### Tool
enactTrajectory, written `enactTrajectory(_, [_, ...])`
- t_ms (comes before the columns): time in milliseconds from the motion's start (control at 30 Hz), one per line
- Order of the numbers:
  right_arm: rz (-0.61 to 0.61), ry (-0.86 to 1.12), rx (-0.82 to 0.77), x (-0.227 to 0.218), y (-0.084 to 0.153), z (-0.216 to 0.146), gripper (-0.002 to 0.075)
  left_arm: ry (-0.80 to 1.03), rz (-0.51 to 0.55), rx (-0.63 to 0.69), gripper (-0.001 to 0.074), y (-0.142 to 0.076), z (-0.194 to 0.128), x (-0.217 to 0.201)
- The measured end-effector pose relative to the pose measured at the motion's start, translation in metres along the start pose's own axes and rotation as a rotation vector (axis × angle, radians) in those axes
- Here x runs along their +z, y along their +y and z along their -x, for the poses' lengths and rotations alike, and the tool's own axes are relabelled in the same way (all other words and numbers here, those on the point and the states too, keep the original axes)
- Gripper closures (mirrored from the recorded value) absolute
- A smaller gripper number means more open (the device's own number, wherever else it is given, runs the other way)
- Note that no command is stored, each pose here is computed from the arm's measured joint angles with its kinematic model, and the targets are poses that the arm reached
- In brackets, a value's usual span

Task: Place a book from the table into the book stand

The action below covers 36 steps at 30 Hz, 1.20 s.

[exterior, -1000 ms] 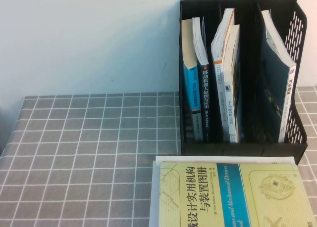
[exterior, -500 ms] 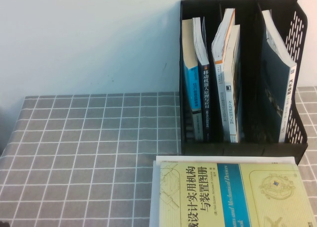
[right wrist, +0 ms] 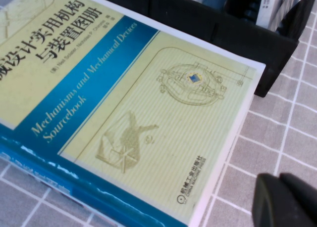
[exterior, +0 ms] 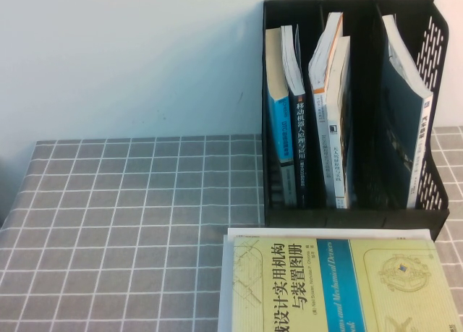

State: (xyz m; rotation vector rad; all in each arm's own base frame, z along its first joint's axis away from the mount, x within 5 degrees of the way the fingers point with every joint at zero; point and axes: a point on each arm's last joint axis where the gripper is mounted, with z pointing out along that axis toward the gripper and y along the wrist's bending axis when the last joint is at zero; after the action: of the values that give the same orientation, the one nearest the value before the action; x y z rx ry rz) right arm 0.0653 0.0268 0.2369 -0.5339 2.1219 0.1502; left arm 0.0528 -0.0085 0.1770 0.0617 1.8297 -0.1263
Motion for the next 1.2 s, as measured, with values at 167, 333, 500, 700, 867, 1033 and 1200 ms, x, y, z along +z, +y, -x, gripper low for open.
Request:
enactTrajectory(167, [0.000,0.000,0.001,0.0000,0.0000,0.0000,0.0729,0.001,0.010,-0.028,0.0734,0.0009,-0.0001,0.0000])
enactTrajectory(333, [0.004,-0.002,0.007,0.0000,0.0004,0.0002,0.0729,0.001,0.026,-0.039,0.0734,0.0023,-0.0002,0.0000])
enactTrajectory(500, [0.004,-0.002,0.007,0.0000,0.0004,0.0002,0.0729,0.001,0.034,-0.046,0.0734,0.0031,-0.0002,-0.0001])
enactTrajectory(700, [0.004,-0.002,0.007,0.0000,0.0004,0.0002,0.0729,0.004,0.037,-0.038,0.0734,0.0034,-0.0004,-0.0001])
enactTrajectory(867, [0.004,-0.002,0.007,0.0000,0.0004,0.0002,0.0729,0.006,0.038,-0.037,0.0734,0.0034,-0.0006,-0.0001])
enactTrajectory(1033, [0.004,-0.002,0.007,0.0000,0.0004,0.0002,0.0729,0.005,0.038,-0.036,0.0734,0.0034,-0.0002,-0.0003])
enactTrajectory(1200, [0.004,-0.005,0.004,0.0007,0.0006,-0.0012,0.0729,0.005,0.038,-0.038,0.0734,0.0034,-0.0002,-0.0003])
